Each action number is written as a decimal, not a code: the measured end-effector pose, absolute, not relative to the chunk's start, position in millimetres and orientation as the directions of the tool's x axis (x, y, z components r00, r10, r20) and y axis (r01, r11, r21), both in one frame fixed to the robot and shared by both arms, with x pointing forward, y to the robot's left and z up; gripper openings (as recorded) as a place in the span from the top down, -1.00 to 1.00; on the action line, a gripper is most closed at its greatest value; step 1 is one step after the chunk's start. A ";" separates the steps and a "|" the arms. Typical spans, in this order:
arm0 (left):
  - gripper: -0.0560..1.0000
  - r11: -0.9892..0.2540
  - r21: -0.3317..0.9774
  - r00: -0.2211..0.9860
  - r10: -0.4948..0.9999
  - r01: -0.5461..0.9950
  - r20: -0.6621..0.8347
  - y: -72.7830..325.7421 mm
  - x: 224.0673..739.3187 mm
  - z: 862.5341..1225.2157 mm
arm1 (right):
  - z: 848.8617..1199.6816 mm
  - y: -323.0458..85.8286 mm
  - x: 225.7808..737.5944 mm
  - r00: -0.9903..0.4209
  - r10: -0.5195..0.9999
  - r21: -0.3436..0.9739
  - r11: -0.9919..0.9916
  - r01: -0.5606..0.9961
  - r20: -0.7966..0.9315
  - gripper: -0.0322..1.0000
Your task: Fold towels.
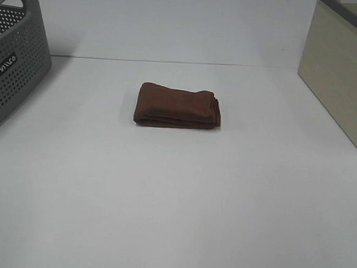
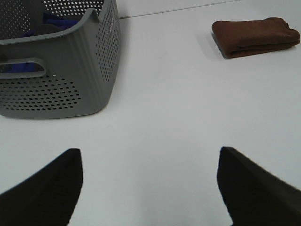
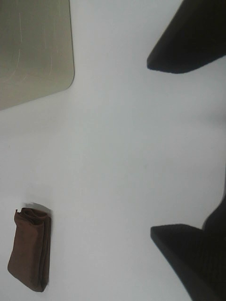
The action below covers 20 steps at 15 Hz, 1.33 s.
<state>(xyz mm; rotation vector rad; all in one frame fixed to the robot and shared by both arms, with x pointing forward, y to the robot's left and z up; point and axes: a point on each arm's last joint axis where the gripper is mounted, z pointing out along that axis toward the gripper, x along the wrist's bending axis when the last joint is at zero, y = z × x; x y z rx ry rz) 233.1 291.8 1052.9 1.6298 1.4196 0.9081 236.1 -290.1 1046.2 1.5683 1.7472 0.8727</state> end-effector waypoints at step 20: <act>-0.53 -0.124 0.894 0.144 0.987 0.431 0.068 291.8 233.1 1052.9 | 1045.7 -289.7 227.5 -0.085 0.996 0.842 0.070 0.534 -0.029 -0.66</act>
